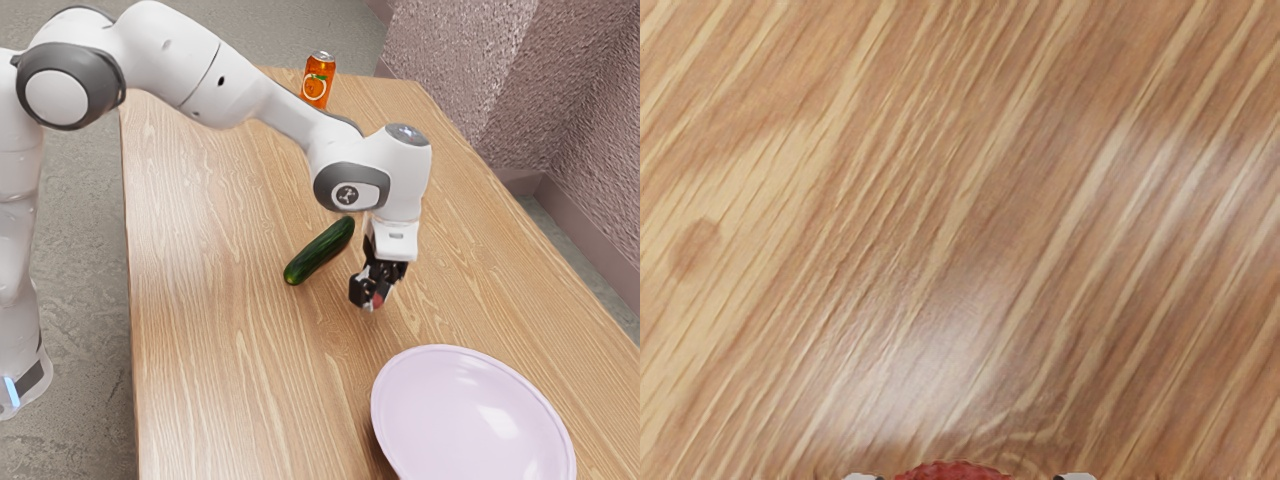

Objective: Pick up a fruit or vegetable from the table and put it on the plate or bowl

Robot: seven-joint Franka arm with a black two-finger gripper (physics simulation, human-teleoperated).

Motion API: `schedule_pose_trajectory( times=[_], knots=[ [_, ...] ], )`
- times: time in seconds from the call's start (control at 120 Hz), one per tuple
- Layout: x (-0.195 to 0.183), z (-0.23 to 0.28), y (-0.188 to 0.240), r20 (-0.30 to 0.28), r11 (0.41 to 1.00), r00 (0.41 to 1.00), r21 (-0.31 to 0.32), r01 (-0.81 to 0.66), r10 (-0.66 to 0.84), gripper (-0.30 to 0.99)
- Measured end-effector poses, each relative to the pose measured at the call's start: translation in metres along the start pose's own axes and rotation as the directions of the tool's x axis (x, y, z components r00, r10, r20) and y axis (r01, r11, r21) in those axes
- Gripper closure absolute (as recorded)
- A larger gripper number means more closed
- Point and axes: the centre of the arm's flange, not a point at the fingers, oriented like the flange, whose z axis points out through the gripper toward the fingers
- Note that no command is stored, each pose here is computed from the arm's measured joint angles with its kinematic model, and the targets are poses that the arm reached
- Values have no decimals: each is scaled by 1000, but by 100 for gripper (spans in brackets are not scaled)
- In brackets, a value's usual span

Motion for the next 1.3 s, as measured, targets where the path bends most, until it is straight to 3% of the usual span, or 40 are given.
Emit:
schedule_pose_trajectory(
  times=[0.183,0.425,0.567,0.875,1.083,1.3],
  knots=[
    [17,-40,21,-18,999,999,26,-34,34,51],
    [122,-114,117,-83,969,967,78,-236,242,50],
    [161,-140,165,-122,948,942,92,-304,314,51],
    [188,-127,150,-130,952,946,119,-282,297,51],
    [192,-123,151,-114,947,946,150,-284,302,16],
    [192,-118,145,-118,953,952,150,-265,283,4]
  ],
)
